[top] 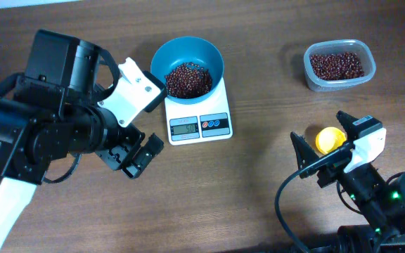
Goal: Scoop item into bowl and weigh 50g on scale
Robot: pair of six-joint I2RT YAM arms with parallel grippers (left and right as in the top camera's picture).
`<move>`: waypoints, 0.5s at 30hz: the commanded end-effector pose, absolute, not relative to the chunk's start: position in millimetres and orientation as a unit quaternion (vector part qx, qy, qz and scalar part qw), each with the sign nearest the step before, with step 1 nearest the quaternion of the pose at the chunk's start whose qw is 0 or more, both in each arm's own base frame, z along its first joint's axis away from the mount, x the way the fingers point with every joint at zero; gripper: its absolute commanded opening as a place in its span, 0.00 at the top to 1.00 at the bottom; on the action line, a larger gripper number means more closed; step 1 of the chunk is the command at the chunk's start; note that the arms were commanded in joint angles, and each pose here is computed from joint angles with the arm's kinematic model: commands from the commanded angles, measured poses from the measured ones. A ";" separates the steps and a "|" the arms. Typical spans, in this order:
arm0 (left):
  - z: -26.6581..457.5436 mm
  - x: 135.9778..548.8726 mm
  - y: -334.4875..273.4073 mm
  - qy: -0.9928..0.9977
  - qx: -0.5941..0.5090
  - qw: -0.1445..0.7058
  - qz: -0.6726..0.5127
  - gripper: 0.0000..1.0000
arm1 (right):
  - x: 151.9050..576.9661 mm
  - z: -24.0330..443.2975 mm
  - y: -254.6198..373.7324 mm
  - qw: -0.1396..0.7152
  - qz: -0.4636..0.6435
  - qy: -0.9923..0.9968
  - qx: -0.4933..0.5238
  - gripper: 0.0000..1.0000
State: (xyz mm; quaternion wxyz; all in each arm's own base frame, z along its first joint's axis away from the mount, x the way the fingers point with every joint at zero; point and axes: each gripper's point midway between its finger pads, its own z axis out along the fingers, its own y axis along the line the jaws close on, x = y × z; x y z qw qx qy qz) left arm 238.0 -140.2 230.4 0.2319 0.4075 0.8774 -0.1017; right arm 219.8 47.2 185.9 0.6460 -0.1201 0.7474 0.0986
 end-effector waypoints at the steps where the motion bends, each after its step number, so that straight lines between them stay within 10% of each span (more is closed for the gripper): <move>1: 236.1 238.0 -142.7 0.877 0.403 0.240 -0.110 0.01 | 220.7 179.8 47.9 0.645 0.097 0.748 -0.123 0.01; 15: 236.1 238.0 -142.7 0.877 0.403 0.240 -0.110 0.01 | 236.5 177.8 46.8 0.696 0.084 0.701 -0.133 0.01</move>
